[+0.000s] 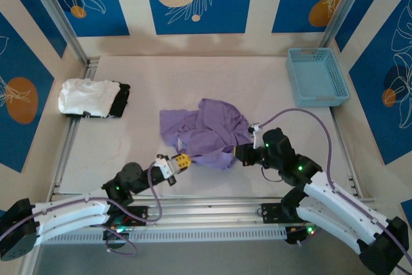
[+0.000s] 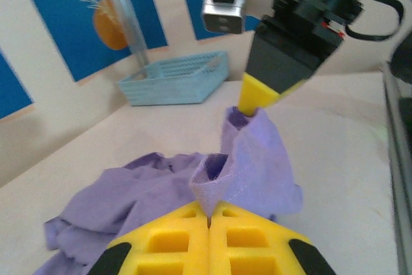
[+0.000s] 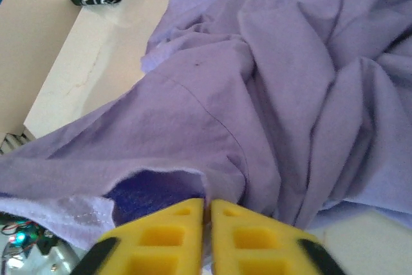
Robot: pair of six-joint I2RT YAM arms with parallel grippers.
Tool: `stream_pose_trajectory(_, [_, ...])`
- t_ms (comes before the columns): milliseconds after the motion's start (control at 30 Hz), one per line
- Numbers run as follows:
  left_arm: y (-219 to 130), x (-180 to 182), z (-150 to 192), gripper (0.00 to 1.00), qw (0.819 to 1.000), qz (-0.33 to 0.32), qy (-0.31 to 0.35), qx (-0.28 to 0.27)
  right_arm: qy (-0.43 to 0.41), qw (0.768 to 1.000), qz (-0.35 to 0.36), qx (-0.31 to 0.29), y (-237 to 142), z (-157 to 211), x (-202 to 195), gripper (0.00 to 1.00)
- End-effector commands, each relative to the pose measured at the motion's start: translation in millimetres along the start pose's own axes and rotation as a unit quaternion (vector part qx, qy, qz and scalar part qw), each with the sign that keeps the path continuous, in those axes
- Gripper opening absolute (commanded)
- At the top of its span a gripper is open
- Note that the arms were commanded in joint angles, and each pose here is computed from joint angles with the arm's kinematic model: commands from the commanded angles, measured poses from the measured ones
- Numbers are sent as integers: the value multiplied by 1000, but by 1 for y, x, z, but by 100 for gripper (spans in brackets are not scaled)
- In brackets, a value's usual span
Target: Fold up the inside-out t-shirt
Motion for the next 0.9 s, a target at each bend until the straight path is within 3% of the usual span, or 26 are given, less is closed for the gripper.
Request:
stream_pose_trajectory(0, [-5,13,-28,0,997,-70,-35,-29,-45,999,6,25,-8,-22,11,37])
stream_pose_trajectory(67, [-12,20,-31,0,993,-106,-42,-24,-50,997,55,33,-8,-33,1,46])
stream_pose_trajectory(267, [-32,38,-41,0,976,-208,-64,-26,2,990,127,62,31,-57,-49,58])
stream_pose_trajectory(533, [-37,45,-42,0,966,-250,-64,-9,-34,983,142,107,102,-90,-76,58])
stream_pose_trajectory(867, [-40,50,-48,0,959,-275,-72,-10,-4,969,162,187,171,-92,-102,54])
Point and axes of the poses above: each hand's point on the last joint's axis, 136 mm out from that joint toward the fingers, its own y axis out along the fingers, its own x axis along the line the jaws close on, z = x × y, the point moved 9 cm from there along -y, back along the fingers, and after that the axes turned 7 degrees about -y, right-handed, at the moved point
